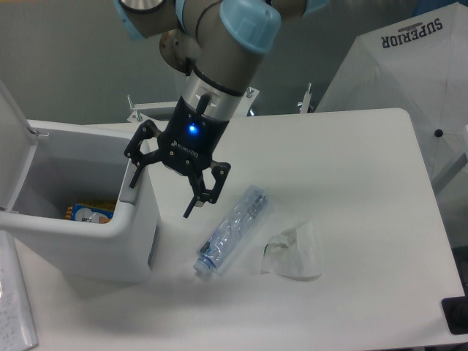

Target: Open the trash can

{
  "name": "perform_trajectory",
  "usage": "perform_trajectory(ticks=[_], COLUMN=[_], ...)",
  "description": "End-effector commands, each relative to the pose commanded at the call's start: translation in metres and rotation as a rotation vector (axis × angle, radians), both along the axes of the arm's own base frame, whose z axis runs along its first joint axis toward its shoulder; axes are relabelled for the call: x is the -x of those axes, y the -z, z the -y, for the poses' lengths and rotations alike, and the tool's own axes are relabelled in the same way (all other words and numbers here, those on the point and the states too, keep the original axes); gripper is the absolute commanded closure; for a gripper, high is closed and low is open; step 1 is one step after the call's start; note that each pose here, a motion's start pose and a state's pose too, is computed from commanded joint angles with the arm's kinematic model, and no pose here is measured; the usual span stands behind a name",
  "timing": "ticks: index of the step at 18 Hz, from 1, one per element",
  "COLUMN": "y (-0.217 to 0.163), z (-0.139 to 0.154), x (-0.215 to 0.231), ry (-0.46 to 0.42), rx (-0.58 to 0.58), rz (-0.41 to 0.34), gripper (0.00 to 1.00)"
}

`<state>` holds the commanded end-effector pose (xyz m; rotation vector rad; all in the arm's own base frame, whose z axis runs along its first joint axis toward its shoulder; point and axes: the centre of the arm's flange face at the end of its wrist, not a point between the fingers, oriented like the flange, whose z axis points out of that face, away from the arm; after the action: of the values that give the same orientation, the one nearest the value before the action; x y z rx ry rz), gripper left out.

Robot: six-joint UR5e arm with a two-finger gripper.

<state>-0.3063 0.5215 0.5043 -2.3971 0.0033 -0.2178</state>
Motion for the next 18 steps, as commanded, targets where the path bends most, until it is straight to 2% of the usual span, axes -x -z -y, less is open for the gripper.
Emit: perform_trajectory(ticks=[3, 9, 12, 16, 18], y=[0.006, 0.042, 0.072, 0.107, 0.127], z=[0.007, 0.026, 0.049, 0.047, 0.05], x=[0.022, 0.086, 0.122, 0.159, 0.168], ry=[0.011, -0.004, -0.034, -0.07, -0.041], rx=[-0.031, -0.01, 0.119, 0.287, 0.378], rz=[-0.069, -0.122, -0.206, -0.256, -0.28], gripper=[0.0, 0.0, 0.0, 0.0, 0.0])
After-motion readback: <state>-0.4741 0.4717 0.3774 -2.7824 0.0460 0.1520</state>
